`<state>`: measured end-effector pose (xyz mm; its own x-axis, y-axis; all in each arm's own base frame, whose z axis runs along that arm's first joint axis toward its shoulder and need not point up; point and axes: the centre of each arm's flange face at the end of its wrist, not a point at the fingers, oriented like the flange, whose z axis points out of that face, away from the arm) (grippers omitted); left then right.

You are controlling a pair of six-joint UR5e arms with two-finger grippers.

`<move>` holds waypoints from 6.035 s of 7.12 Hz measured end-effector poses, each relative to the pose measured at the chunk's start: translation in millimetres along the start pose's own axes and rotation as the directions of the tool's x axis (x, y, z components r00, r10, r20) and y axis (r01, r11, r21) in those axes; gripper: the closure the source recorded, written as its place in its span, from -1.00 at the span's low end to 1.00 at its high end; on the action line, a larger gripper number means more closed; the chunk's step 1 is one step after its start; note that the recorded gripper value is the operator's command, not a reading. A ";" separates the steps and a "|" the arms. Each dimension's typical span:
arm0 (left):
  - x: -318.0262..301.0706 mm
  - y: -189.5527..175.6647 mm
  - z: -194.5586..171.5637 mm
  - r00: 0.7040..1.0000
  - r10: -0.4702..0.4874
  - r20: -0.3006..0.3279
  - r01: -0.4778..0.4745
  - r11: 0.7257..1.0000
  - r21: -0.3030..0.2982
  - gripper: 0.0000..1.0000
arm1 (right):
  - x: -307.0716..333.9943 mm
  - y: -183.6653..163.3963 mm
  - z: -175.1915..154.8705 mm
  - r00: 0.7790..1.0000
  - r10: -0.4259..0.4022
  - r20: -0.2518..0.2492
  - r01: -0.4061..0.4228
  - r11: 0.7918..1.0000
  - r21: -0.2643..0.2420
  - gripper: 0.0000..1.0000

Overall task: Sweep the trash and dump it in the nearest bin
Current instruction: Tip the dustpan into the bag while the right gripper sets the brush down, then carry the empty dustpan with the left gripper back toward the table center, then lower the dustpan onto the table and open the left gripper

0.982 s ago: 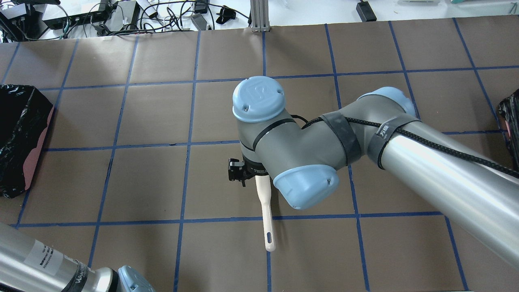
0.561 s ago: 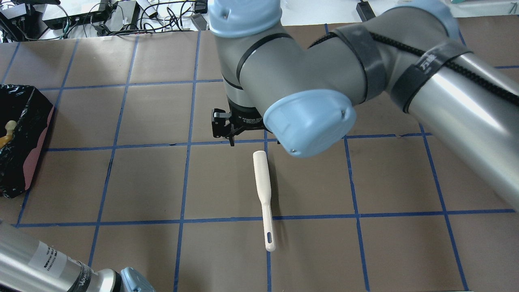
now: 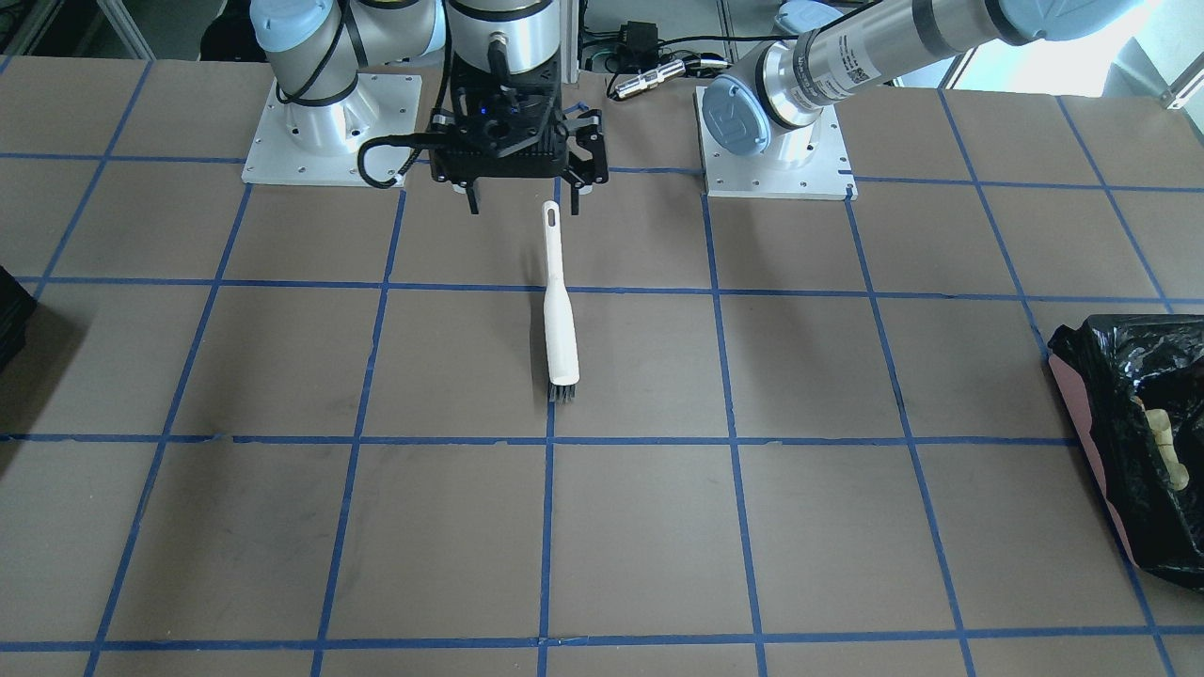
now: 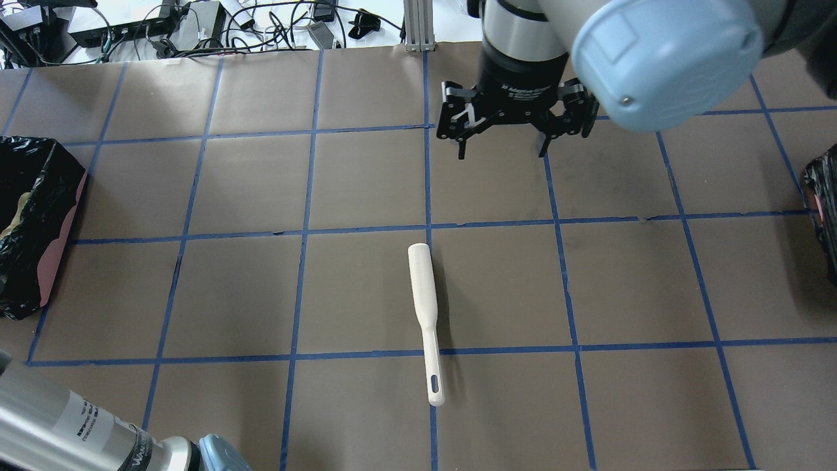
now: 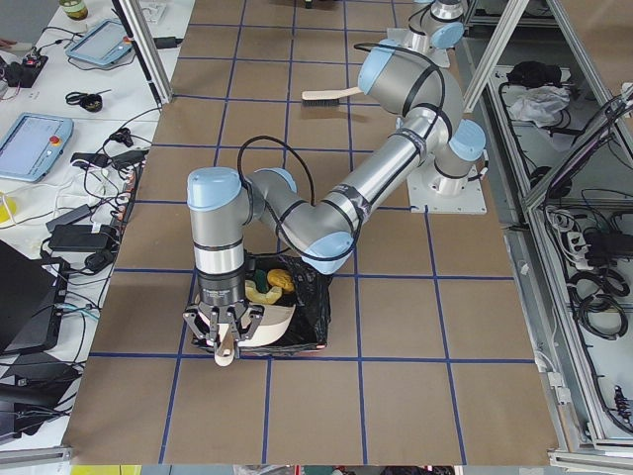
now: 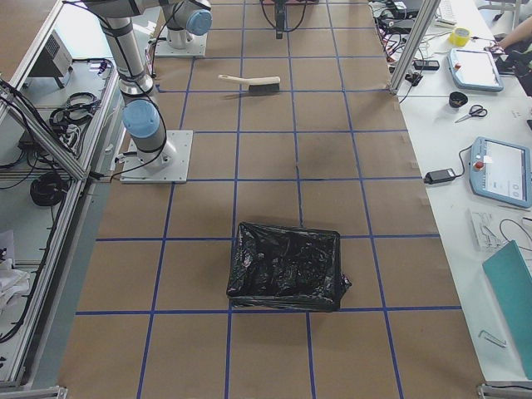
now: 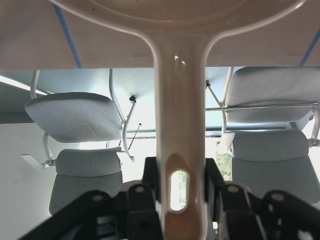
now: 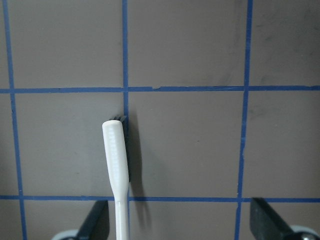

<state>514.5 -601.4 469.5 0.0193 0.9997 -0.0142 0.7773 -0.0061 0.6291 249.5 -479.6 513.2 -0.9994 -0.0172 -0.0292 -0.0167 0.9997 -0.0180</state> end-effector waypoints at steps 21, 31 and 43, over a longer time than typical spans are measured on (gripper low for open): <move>-62.6 -496.0 -294.4 0.350 -0.724 -0.594 0.927 0.357 0.112 1.00 | 127.7 18.3 13.3 0.996 0.078 -0.049 -0.073 0.993 0.089 -1.00; -40.2 -703.0 -370.1 0.114 -0.720 -0.684 0.982 0.185 -0.031 1.00 | 129.2 7.8 30.8 0.996 0.075 -0.057 -0.072 0.996 0.055 -1.00; -19.1 -788.6 -386.8 0.063 -0.674 -0.736 0.979 0.186 -0.087 0.95 | 129.4 7.0 31.4 0.995 0.075 -0.059 -0.072 0.996 0.054 -1.00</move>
<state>-342.1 -606.8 274.2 -0.9856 0.0842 0.1468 0.1090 0.9793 0.1704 121.0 -475.3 477.9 -0.9979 0.0586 0.0282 0.0565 0.9960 -0.0693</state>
